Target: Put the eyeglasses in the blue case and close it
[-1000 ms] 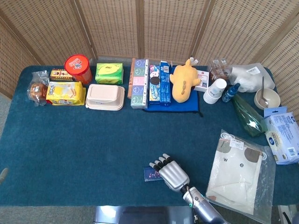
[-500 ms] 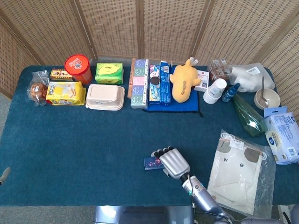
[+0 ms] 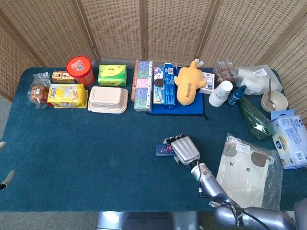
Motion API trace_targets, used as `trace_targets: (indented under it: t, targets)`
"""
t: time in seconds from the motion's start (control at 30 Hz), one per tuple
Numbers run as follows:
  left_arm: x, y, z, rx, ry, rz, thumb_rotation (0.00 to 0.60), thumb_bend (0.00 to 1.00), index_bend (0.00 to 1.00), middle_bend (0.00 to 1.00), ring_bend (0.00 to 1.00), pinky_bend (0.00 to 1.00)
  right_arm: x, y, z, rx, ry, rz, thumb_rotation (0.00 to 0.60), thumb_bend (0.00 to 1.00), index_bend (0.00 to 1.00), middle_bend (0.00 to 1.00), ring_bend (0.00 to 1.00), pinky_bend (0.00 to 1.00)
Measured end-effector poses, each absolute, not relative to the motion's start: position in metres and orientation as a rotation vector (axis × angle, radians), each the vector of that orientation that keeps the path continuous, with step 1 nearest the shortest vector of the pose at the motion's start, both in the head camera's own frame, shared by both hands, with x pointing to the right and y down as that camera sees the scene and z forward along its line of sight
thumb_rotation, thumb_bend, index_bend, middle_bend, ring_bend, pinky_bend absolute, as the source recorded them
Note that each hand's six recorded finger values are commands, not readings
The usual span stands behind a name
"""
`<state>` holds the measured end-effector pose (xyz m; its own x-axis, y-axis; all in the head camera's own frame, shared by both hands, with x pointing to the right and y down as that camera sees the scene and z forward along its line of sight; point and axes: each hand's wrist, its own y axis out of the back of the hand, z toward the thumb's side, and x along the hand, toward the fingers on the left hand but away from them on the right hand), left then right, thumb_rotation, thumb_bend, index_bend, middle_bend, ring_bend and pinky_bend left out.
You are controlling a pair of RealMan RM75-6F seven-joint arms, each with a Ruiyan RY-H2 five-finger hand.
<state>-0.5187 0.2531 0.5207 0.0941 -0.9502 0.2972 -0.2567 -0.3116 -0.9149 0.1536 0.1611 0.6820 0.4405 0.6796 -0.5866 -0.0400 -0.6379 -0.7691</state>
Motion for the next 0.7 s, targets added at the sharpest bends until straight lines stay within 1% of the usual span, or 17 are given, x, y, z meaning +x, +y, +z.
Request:
trace_targets:
  t: [0.07,0.13,0.2,0.23,0.3,0.4,0.53,0.7]
  targets:
    - [-0.519,0.253,0.52,-1.669,1.202,-1.258,0.6,0.31,0.05,0.06,0.0,0.0,0.155,0.157,0.689,-1.959,-0.533,1.27,0.6,0.28,0.4,0.36,0.29,0.24]
    - [-0.519,0.252,0.52,-1.665,1.205,-1.259,0.6,0.31,0.05,0.06,0.0,0.0,0.156,0.154,0.693,-1.965,-0.529,1.291,0.6,0.28,0.21,0.24,0.16,0.19]
    - [-0.519,0.251,0.52,-1.663,1.206,-1.262,0.6,0.31,0.05,0.06,0.0,0.0,0.157,0.152,0.697,-1.969,-0.526,1.315,0.6,0.28,0.08,0.18,0.1,0.17]
    - [-0.519,0.251,0.52,-1.663,1.206,-1.265,0.6,0.31,0.04,0.06,0.0,0.0,0.158,0.151,0.697,-1.969,-0.525,1.323,0.6,0.28,0.03,0.15,0.08,0.16]
    - [-0.518,0.25,0.521,-1.665,1.205,-1.269,0.6,0.31,0.04,0.06,0.0,0.0,0.159,0.148,0.695,-1.967,-0.53,1.328,0.6,0.29,0.0,0.12,0.05,0.15]
    - [-0.517,0.249,0.522,-1.664,1.207,-1.277,0.6,0.31,0.04,0.06,0.0,0.0,0.16,0.147,0.688,-1.973,-0.545,1.319,0.6,0.29,0.0,0.09,0.02,0.14]
    - [-0.518,0.248,0.523,-1.654,1.21,-1.31,0.6,0.31,0.02,0.04,0.0,0.0,0.162,0.144,0.675,-1.971,-0.576,1.302,0.588,0.29,0.0,0.09,0.01,0.14]
    - [-0.521,0.25,0.526,-1.648,1.183,-1.395,0.6,0.31,0.03,0.04,0.0,0.0,0.177,0.14,0.652,-1.931,-0.636,1.294,0.577,0.28,0.0,0.1,0.01,0.14]
